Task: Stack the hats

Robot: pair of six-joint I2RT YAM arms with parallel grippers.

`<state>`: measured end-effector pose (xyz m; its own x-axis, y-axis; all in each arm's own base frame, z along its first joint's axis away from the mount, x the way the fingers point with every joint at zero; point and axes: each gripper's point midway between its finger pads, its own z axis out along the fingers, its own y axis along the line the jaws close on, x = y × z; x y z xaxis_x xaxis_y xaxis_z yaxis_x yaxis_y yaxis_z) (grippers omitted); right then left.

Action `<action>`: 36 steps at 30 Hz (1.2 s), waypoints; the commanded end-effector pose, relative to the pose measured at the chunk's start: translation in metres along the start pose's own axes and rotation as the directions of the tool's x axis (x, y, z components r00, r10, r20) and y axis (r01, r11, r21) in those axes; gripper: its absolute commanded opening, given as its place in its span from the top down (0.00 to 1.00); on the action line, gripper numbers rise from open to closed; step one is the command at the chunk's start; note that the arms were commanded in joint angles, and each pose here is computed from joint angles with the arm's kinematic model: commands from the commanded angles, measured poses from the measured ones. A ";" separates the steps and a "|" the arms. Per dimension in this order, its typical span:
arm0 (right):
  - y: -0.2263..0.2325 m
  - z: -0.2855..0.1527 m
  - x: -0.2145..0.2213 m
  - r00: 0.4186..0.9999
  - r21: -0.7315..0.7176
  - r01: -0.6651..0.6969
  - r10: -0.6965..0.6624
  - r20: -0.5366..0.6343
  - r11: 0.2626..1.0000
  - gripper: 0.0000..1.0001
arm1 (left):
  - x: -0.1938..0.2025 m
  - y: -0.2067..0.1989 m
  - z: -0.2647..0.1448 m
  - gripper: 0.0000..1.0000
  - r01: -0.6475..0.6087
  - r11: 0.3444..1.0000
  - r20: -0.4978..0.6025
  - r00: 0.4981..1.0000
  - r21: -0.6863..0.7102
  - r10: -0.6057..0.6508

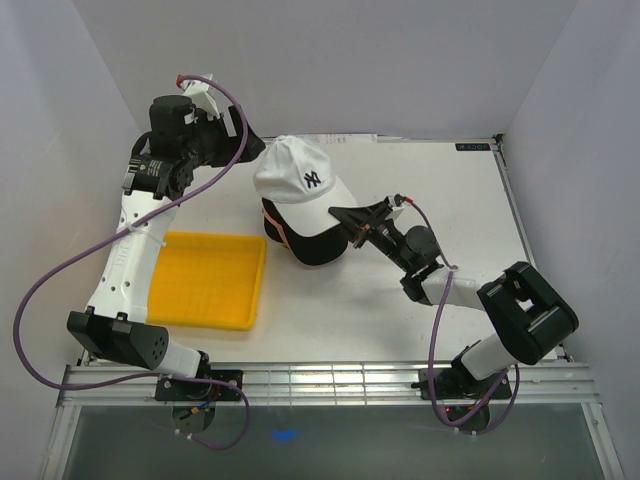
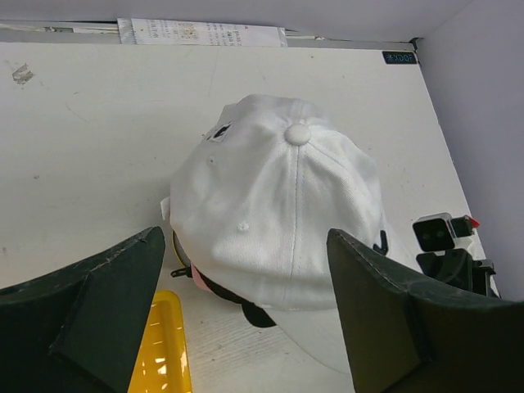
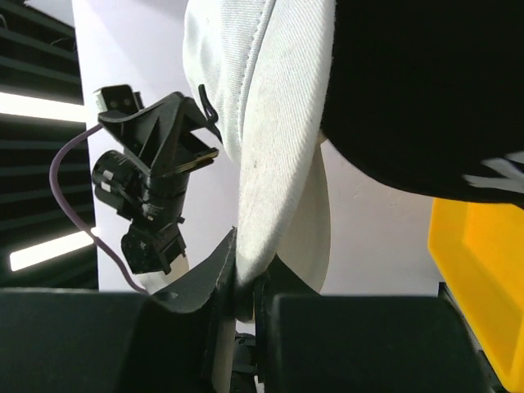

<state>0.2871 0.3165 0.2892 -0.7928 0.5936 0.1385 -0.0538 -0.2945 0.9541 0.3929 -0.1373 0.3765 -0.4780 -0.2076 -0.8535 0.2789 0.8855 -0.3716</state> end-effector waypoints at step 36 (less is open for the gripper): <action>-0.122 -0.076 -0.014 0.991 0.234 -0.130 0.132 0.007 0.963 0.92 | 0.038 0.013 0.058 0.10 0.104 0.994 -0.073 0.992 0.042 -0.100</action>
<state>0.2755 0.2897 0.1734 -0.7653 0.5804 0.2783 0.1755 -0.2278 0.9578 0.4196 -0.1521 0.3199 -0.5637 -0.2446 -0.7889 0.2479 0.8610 -0.4441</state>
